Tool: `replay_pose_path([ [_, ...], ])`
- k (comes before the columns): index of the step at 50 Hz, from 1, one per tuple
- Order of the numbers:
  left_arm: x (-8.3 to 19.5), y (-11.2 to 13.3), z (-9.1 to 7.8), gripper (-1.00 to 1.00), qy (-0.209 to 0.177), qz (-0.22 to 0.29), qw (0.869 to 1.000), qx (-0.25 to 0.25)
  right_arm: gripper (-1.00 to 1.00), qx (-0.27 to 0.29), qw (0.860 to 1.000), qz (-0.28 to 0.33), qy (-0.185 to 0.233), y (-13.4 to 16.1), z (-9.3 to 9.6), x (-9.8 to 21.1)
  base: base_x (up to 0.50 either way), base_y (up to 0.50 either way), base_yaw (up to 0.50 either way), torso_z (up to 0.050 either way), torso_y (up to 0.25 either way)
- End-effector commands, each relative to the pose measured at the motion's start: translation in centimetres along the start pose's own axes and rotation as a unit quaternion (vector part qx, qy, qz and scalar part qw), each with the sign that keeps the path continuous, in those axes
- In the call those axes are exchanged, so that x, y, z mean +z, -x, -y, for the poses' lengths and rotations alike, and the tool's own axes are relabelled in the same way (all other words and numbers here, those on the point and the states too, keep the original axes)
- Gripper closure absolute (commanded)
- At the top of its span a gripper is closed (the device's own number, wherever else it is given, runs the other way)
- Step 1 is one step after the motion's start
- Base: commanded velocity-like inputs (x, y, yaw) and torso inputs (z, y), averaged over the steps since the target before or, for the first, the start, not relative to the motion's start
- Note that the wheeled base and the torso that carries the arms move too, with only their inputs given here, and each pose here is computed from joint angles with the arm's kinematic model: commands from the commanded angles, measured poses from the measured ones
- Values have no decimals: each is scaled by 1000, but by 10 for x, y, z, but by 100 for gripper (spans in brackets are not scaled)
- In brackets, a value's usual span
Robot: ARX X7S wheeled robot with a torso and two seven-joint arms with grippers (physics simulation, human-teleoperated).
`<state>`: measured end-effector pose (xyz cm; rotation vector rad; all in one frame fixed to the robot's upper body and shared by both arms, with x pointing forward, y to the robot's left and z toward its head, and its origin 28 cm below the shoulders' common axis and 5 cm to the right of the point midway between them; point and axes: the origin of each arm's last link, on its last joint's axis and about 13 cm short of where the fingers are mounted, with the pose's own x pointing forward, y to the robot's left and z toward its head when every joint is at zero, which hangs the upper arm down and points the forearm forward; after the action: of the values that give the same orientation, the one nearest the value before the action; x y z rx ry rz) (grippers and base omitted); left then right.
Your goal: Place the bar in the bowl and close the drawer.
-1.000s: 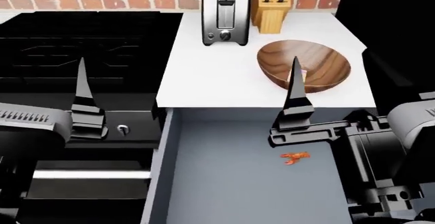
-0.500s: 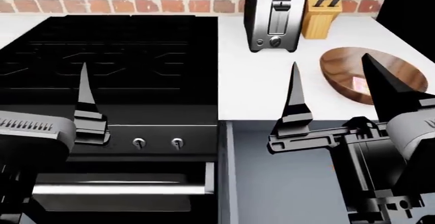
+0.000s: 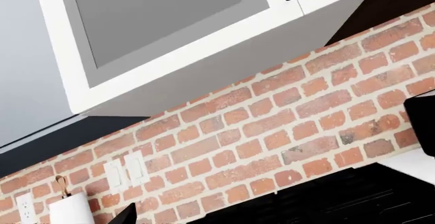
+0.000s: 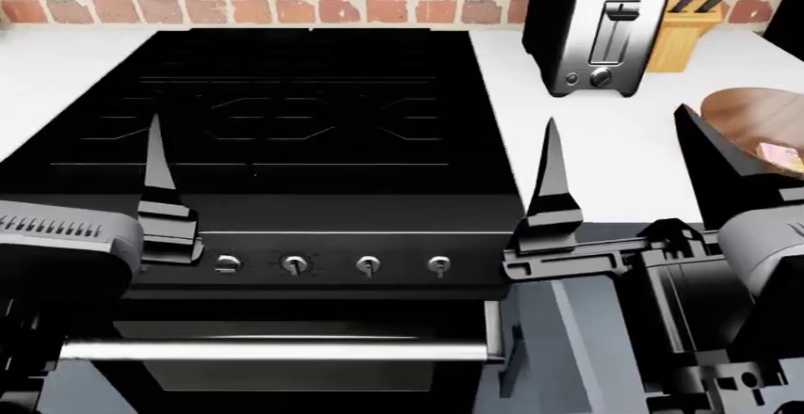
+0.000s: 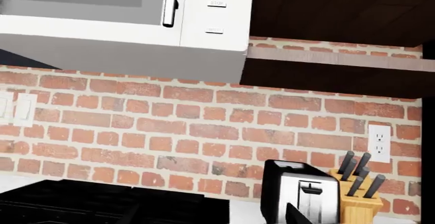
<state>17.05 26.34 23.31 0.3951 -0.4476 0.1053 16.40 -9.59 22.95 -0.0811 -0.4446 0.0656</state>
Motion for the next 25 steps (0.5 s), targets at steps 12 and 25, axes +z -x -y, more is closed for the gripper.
replay_pose_path([
  [12,-3,1,3,-100,-2,-4,1000,-6,-100,-20,1000,-2,-11,3,2,-3,-1,387,0,0,0],
  [25,-7,1,7,-100,1,-7,1000,-13,-100,-33,999,-21,-16,3,1,-8,0,0,-251,0,0],
])
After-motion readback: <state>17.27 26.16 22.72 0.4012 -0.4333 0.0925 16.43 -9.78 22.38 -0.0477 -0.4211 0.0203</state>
